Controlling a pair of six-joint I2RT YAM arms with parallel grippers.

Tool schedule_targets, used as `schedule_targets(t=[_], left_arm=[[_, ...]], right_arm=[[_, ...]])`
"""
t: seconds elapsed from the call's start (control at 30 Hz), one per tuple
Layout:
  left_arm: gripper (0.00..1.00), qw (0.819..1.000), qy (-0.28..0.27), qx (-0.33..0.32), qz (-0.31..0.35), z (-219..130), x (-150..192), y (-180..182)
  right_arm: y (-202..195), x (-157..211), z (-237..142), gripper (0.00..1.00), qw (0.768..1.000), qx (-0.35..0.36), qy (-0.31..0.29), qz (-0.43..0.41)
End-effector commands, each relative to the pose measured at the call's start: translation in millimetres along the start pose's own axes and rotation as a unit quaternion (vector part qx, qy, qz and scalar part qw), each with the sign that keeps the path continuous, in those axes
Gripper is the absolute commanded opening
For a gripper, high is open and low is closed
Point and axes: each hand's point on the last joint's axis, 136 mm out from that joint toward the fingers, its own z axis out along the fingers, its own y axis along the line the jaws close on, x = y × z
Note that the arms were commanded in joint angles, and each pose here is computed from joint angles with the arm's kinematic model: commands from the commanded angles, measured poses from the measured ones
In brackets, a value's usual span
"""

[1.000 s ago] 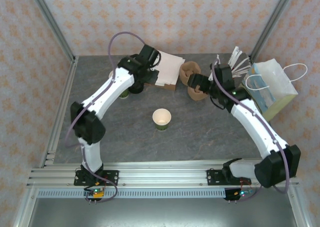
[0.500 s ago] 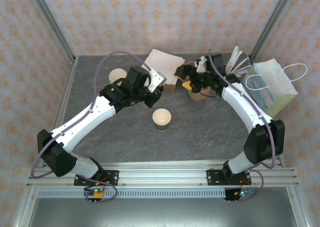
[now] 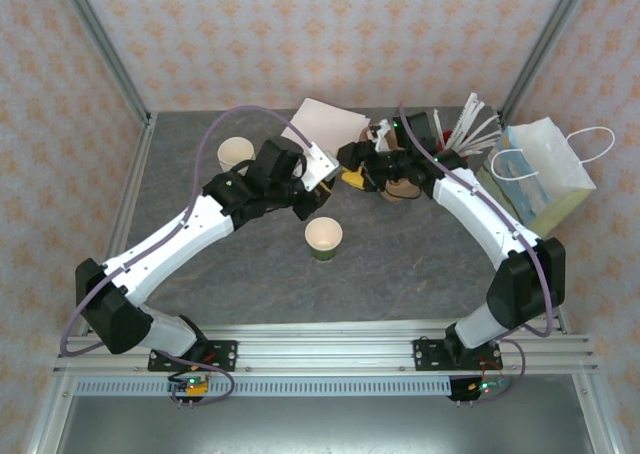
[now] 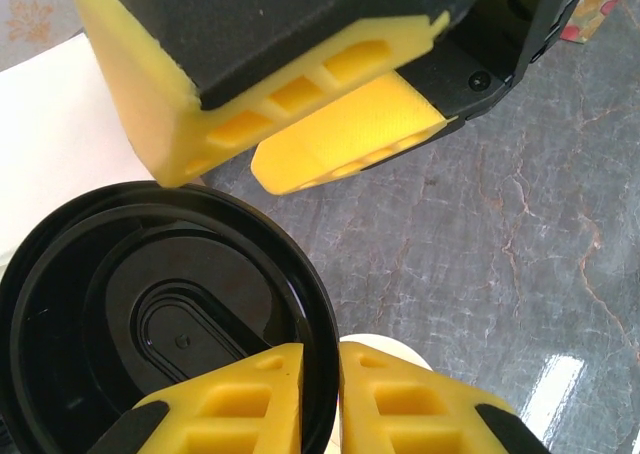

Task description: Pack the takeout coffee

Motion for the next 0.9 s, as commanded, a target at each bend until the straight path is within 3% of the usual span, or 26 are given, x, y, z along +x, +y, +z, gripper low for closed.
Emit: schedule_targets(t=[0.0,0.57,0.73,0.87], left_arm=[[0.17,1.000,0.001,0.003,0.018,2,-3,-5],[0.18,1.000,0.016,-0.002,0.022,9,2,-5],[0.18,1.000,0.016,-0.004,0.021,8,2,-5],[0.22,1.000,0.012,-0.006,0.021,6,0,-6]], right_arm=[[21,0,-2,0.53,0.999,-0.021,0.003,-0.026],[6,8,6,0.28,0.999,0.021,0.019,-0.040],[0,6,7,0.16,0.999,0.033,0.014,-0.038],[0,4,6,0.13,0.999,0.037,0.009,-0.031]])
